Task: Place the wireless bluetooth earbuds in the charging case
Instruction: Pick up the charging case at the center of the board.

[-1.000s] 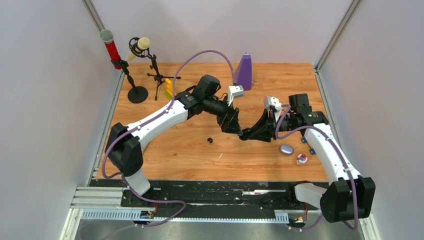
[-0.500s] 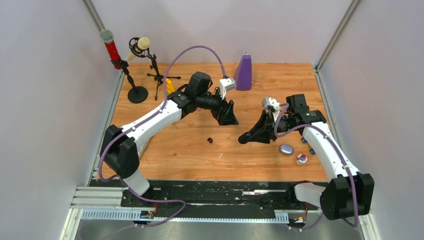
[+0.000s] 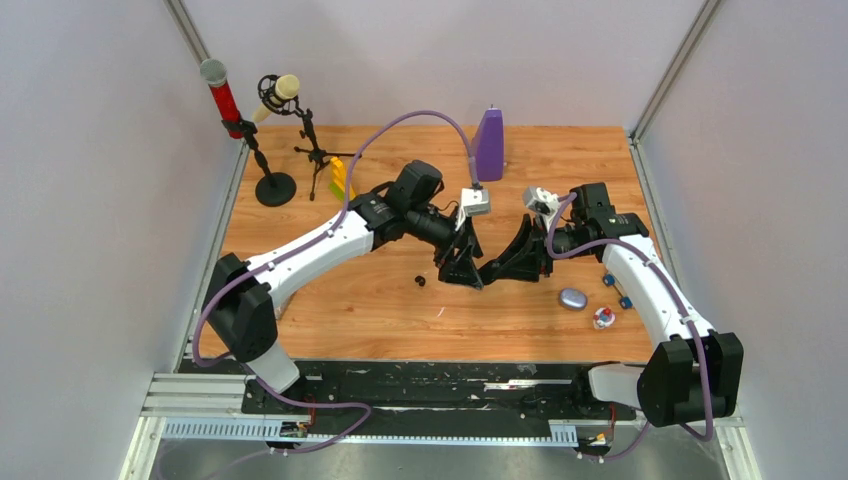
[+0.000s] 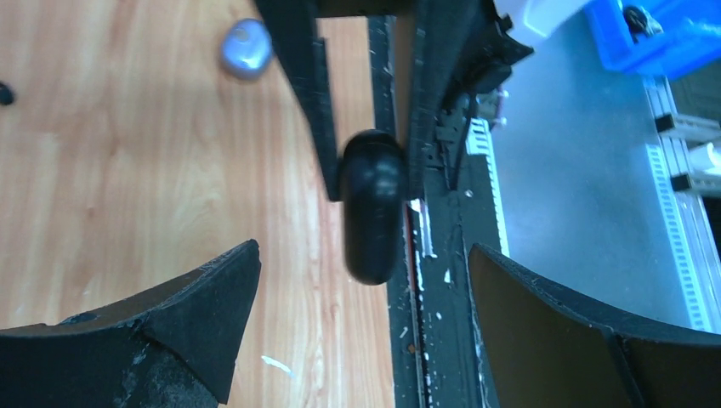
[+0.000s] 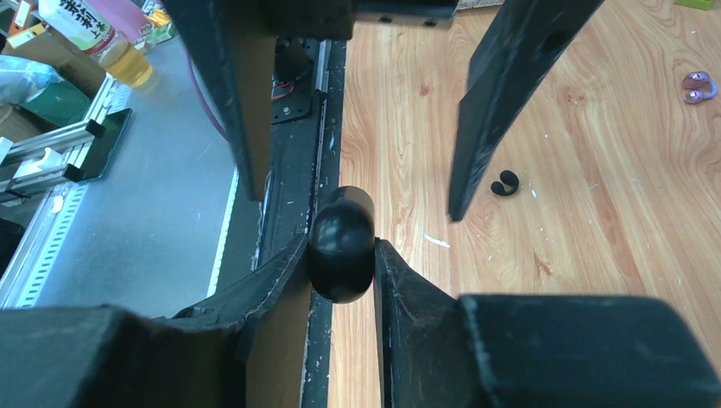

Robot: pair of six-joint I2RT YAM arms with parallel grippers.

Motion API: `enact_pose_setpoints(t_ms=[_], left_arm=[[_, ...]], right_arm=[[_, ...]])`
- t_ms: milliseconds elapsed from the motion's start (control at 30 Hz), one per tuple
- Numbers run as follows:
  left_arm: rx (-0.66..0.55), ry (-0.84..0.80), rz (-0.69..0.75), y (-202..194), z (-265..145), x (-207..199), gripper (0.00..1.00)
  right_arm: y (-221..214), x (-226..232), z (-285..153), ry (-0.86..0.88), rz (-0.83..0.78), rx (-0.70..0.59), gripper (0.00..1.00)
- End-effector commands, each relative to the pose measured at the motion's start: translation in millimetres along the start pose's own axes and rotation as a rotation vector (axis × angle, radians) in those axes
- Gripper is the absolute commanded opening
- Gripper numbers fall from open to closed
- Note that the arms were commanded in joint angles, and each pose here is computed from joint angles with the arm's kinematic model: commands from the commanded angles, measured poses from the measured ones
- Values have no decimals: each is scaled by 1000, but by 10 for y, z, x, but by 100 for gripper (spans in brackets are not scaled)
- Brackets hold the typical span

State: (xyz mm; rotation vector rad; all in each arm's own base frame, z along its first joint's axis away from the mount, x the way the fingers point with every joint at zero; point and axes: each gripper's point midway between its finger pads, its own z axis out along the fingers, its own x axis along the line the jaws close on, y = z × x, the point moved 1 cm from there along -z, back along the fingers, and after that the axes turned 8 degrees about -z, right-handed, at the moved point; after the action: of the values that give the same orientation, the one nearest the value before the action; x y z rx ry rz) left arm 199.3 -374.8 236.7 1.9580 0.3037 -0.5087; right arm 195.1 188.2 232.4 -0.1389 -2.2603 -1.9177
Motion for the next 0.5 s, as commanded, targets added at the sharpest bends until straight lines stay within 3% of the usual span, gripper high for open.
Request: enact_pose_setpoints(t_ms=[0,200,367,467], left_arm=[[34,-69,68,1,60,-143,99],[39,-95,58,17,107,-165,85],[38,-98,55,22,126,-163,79],[35,-99,47,37,136,-163,69]], right_arm=[[235,41,-30,23,-60,-66,0],[233,37,-28,28,-50,-73,0],[263,53,-26,42,-37,-92,0],[285,68,-23,53,-30,-104,0]])
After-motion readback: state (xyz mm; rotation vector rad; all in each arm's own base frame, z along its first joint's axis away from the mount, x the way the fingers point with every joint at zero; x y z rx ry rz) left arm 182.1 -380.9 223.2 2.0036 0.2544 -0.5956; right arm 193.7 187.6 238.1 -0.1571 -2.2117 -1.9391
